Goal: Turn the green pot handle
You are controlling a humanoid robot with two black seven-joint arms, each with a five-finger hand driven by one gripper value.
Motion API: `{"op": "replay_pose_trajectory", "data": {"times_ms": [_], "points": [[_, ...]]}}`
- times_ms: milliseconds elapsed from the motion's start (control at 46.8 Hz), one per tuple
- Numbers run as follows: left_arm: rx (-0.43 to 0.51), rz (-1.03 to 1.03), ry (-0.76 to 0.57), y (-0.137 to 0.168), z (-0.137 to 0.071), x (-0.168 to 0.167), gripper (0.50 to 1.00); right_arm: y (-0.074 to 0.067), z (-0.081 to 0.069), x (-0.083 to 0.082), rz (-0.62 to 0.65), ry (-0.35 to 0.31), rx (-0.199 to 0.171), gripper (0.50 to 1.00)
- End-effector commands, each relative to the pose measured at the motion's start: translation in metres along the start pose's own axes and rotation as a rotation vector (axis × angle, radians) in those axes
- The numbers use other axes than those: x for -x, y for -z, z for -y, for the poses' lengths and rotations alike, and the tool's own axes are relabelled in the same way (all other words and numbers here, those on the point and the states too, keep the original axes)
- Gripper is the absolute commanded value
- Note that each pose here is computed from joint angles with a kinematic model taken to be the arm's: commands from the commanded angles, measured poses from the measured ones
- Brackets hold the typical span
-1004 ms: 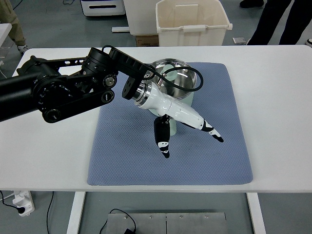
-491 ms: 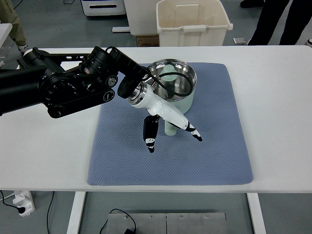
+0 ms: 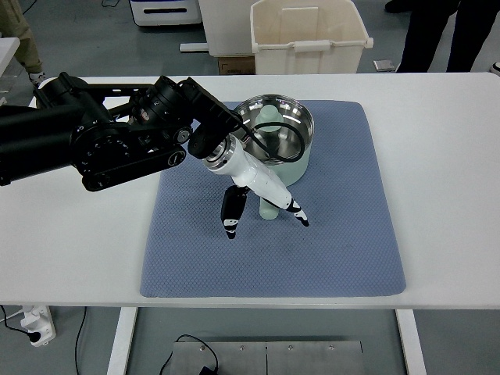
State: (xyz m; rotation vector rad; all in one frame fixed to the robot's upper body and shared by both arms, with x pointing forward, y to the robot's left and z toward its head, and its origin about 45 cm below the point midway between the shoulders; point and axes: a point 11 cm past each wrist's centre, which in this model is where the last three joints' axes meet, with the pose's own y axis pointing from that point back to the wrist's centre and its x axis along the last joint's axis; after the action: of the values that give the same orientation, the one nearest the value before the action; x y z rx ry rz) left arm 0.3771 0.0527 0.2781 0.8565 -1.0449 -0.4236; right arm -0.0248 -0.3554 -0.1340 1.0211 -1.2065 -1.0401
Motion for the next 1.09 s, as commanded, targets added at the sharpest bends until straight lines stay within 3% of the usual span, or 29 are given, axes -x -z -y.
{"op": "replay_pose_trajectory", "data": {"times_ms": [0,470,1068], "points": [[-0.009,0.007,0.015,0.001,0.001,0.004,1.000,0.000,0.000,0.000,0.000,0.000,0.000,1.000],[-0.018,0.103,0.038,-0.006,-0.002,-0.010,1.000,0.000,0.000,0.000,0.000,0.000,0.000,1.000],[-0.086,0.199,0.182,0.006,-0.005,0.007,1.000,0.000,0.000,0.000,0.000,0.000,0.000,1.000]]}}
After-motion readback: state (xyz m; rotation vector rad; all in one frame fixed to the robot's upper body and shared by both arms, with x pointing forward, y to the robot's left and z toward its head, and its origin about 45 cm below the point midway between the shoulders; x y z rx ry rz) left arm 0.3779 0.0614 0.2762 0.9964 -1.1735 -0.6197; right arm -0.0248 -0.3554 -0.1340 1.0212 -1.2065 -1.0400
